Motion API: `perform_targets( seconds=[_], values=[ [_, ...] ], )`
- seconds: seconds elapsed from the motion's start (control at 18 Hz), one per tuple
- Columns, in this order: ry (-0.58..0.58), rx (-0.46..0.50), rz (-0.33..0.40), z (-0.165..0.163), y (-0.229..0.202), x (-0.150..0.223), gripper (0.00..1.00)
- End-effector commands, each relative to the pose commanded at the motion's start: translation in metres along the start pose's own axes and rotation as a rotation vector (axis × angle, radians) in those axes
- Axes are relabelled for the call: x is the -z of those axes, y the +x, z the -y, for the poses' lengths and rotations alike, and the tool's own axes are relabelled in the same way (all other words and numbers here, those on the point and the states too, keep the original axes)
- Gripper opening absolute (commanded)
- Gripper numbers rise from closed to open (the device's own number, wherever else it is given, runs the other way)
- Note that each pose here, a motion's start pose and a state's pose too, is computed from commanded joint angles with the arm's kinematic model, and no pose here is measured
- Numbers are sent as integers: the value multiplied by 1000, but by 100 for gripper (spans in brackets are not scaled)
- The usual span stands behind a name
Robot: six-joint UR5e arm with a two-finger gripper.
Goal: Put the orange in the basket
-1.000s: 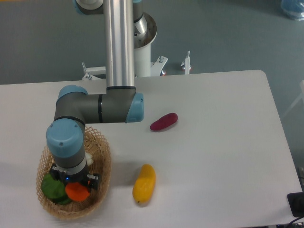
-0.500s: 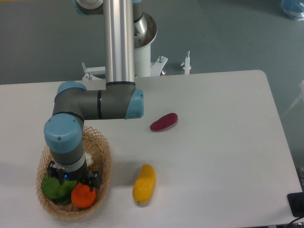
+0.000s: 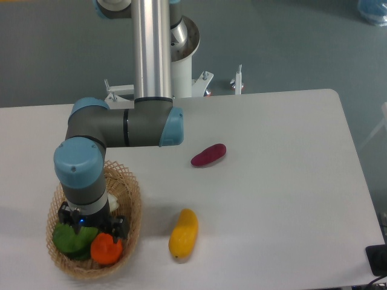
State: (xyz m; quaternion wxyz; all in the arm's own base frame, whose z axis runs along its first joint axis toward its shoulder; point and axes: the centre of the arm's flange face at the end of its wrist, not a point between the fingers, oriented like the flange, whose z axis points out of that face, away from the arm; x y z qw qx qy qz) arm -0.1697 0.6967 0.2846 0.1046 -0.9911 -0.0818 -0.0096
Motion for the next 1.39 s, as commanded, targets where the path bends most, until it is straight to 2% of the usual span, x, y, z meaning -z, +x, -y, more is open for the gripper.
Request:
perform_targets(
  seconds=[0.22,0.33,0.44,0.61,0.78,1.39],
  values=[
    [20,10,7,-3,-7,19,100],
    [14,-20,11,-4,-11,17,100],
    [16,-41,57,-5,-15,27,100],
    [13,-52,73,-11,-32,48,100],
    [8,-106,75,-20,-48,67,100],
    [-61,-168,44,-62,-114,124,100]
  ],
)
